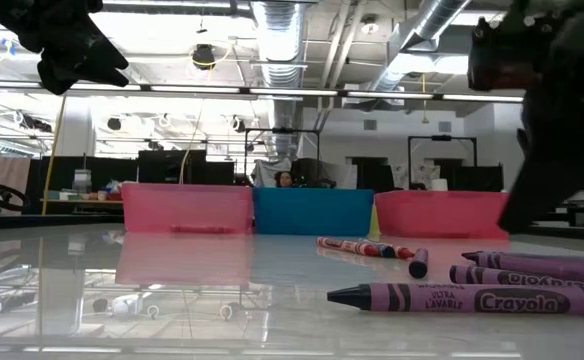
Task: Sort crayons
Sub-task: Put the blue crayon into the yellow bin
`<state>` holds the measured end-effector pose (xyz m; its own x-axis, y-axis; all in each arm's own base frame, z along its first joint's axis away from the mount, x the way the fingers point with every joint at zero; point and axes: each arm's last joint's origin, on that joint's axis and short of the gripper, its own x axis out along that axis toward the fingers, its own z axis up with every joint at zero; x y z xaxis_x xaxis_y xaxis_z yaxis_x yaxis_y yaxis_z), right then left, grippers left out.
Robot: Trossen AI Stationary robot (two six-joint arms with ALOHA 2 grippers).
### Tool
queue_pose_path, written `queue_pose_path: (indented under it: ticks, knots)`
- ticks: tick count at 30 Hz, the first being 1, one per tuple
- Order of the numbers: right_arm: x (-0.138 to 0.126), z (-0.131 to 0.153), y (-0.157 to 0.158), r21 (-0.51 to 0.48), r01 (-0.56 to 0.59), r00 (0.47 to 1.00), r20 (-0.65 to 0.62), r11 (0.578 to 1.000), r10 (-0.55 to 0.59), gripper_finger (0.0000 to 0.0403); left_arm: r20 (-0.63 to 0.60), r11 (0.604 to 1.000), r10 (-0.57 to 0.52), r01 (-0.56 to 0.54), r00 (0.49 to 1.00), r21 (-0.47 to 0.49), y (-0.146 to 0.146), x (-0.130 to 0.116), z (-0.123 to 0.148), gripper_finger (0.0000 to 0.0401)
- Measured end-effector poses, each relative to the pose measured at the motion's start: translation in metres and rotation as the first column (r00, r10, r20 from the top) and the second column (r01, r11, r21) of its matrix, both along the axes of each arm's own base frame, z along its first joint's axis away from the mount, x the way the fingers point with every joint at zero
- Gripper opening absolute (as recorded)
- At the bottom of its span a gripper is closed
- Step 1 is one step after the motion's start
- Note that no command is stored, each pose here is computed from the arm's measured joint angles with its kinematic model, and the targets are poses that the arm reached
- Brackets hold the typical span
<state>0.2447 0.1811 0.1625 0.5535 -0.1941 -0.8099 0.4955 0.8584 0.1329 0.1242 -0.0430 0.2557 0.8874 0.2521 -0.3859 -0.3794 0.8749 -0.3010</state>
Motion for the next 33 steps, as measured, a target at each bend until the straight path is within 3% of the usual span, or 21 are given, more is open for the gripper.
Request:
queue_pose_path:
  ticks: [17,33]
  knots:
    - [-0.009,-0.004,0.014,0.042,0.015,1.0,0.006,0.999,-0.015,0.0109,-0.001,1.0,-0.002,0.002,1.0,-0.001,0.0,0.0,0.0,0.0139]
    - [-0.016,-0.015,0.008,0.046,0.056,0.998,-0.006,0.997,-0.056,0.0109,0.0,1.0,-0.001,0.001,1.0,-0.005,0.0,0.0,0.0,0.0139]
